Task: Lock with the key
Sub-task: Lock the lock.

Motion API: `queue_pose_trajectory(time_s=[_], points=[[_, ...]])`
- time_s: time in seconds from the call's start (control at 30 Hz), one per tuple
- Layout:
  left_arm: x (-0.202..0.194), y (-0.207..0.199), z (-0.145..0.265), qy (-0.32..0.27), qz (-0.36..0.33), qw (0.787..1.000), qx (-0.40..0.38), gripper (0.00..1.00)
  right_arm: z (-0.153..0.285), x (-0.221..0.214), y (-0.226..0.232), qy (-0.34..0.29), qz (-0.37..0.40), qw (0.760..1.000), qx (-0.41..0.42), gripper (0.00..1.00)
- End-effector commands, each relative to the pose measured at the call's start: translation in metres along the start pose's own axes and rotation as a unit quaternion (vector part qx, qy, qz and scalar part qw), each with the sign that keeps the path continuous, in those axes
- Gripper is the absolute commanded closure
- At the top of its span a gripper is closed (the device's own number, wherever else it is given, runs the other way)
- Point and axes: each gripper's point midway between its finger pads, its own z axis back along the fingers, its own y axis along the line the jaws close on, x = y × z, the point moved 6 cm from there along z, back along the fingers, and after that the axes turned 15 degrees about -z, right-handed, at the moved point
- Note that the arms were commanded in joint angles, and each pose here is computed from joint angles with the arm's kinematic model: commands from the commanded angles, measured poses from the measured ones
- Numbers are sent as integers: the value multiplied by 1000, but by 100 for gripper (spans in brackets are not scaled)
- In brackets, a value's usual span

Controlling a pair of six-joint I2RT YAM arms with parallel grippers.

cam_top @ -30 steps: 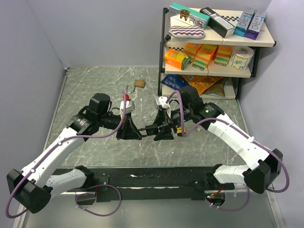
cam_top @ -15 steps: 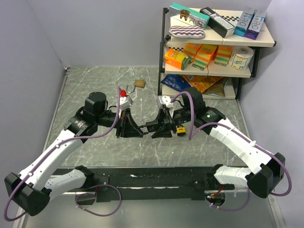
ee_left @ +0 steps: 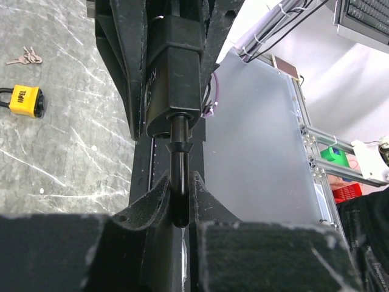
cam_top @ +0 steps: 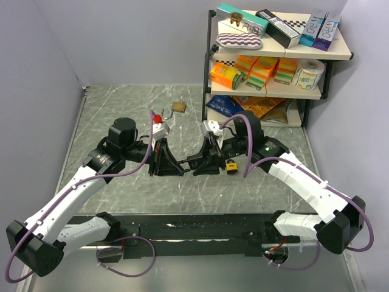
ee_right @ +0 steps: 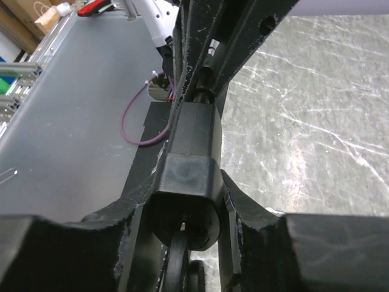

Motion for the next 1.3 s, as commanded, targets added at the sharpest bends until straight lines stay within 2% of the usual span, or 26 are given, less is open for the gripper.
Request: queue_pose_trajectory(time_s=[0.0,0.03,0.07,0.23,0.47,0.67,0.87,1.27], points=[[21,0,1,-32,-59,998,6,99,0,11,16,-15,30,999,28,83],[19,2,0,-29,-59,998,15,99,0,12,17,-17,21,999,29,97],[20,3,1,-29,-63,997,22,99,-1,13,18,-19,22,999,32,100],[20,10,-2,-32,-86,993,78,99,-4,14,24,-17,-2,999,47,100],[23,12,-7,-34,-118,987,105,99,-9,14,24,-19,-36,997,63,100],[23,10,-12,-35,-117,988,96,99,-11,15,22,-21,-33,997,60,100],[40,8,-18,-70,-89,990,84,99,-20,12,22,-12,-24,998,65,100],[62,16,-44,-109,-89,988,68,99,-36,10,21,-6,-13,997,74,100]])
